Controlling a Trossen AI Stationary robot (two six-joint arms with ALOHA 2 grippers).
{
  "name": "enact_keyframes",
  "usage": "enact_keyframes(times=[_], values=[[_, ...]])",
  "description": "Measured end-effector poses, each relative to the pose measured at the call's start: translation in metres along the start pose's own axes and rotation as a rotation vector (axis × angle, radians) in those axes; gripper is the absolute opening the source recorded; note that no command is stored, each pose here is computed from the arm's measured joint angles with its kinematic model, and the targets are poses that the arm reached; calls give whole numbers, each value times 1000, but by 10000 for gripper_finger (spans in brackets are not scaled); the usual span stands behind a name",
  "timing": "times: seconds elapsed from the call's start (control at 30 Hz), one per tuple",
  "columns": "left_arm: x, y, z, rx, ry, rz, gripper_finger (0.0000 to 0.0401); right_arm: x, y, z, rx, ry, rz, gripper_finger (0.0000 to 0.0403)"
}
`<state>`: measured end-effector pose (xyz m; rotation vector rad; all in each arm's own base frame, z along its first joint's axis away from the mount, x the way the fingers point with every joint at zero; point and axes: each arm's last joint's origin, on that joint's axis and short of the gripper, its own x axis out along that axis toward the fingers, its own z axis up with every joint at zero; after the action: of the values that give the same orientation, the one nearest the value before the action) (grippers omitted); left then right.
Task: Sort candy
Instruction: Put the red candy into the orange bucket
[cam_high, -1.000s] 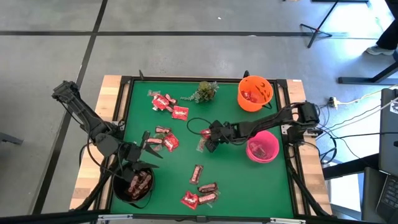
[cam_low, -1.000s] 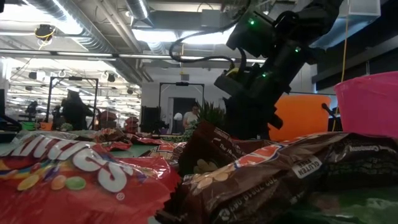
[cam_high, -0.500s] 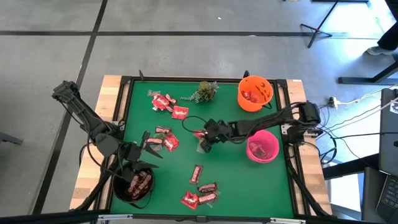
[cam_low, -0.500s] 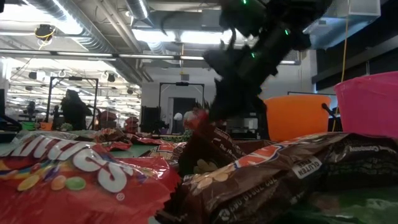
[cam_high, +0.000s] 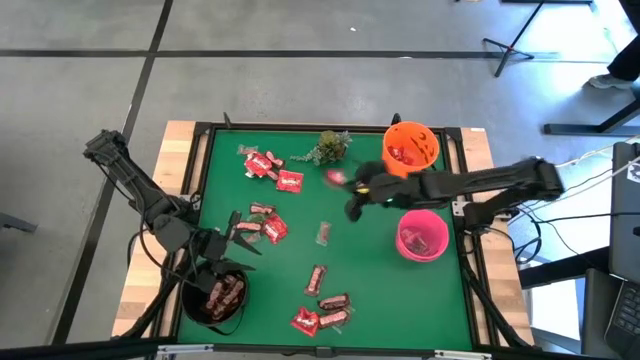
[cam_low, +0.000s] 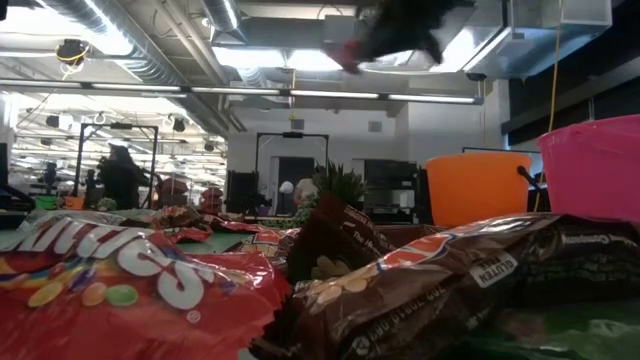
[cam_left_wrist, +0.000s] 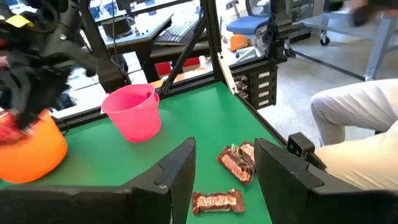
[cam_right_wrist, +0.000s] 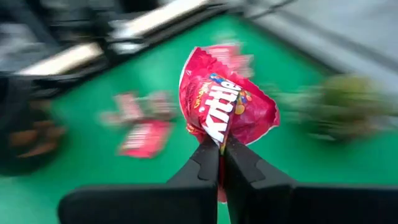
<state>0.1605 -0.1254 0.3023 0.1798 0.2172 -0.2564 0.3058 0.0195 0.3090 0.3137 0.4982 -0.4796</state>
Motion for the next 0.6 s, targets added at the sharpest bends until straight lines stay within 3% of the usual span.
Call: enact_keyframes(times=[0.13,0.27,0.47,0.6], values=[[0,0,0,1,1,-3,153,-35,-33,-8,46,-44,-286,4],[0,0,0,5,-3,-3,153,-61,-68,-29,136,-7,-485,3],[0,0,1,25,-11,-2,153,-78,-108,-60,349,35,-601,9],[0,0,2,25,-15,-2,153,-82,-118,-63,400,-21,-594,45]])
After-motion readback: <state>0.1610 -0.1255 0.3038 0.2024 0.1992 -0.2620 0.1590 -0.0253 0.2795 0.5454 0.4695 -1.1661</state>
